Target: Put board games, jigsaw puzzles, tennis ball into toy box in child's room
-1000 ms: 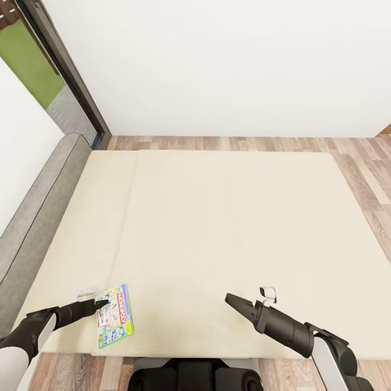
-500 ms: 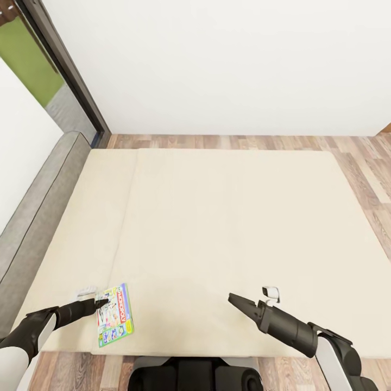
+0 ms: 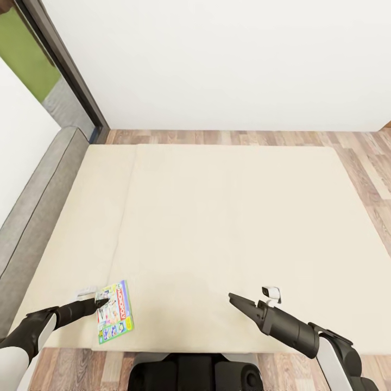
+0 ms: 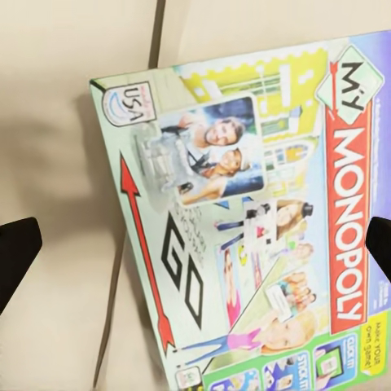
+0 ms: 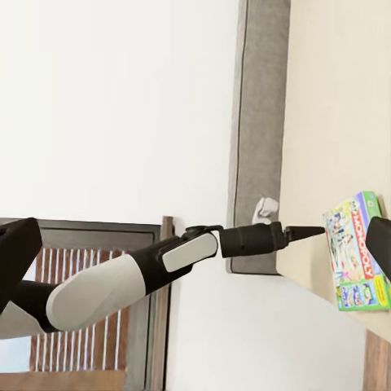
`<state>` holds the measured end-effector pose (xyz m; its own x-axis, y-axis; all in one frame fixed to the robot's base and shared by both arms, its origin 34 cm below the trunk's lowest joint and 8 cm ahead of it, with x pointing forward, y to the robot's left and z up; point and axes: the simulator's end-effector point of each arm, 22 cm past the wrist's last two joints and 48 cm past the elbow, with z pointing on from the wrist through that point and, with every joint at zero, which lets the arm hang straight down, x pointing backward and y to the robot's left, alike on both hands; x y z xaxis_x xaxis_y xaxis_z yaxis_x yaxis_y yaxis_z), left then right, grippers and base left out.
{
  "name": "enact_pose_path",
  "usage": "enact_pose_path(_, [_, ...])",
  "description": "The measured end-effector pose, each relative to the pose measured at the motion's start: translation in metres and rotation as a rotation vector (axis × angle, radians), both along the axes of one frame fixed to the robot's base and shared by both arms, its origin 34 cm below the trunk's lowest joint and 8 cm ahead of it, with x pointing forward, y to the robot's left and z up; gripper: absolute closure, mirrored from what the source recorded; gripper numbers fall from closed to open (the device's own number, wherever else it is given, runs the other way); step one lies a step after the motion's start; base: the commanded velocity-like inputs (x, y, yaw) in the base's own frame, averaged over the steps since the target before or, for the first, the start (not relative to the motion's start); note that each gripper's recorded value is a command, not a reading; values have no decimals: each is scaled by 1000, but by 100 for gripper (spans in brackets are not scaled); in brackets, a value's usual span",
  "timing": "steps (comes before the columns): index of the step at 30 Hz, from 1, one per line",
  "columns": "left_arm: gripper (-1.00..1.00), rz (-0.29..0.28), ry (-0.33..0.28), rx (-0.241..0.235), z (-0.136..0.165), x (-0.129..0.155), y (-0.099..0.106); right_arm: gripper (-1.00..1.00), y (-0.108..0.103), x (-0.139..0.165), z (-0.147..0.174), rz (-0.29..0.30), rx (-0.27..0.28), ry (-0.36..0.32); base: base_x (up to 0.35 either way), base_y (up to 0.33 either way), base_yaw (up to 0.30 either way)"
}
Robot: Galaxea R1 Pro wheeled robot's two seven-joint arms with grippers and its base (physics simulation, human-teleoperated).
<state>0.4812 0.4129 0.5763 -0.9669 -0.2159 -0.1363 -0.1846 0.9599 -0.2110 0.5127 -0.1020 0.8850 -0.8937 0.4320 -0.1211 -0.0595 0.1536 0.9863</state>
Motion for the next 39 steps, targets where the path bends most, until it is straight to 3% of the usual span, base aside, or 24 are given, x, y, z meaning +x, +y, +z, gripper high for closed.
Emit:
enact_pose_path(17, [-100,-1,24,-7,-10,-12,-1,-100,0,-3,-11,-2,0,23,0,0,0])
enact_pose_path(27, [-100,-26,-9,-118,-7,-10,-24,-100,0,-5,-17,-1,0,38,0,0,0])
enact_pose_path(39, [-100,-39,-18,-133,-12,-14,-27,-100,1,-8,-25,-1,0,58,0,0,0])
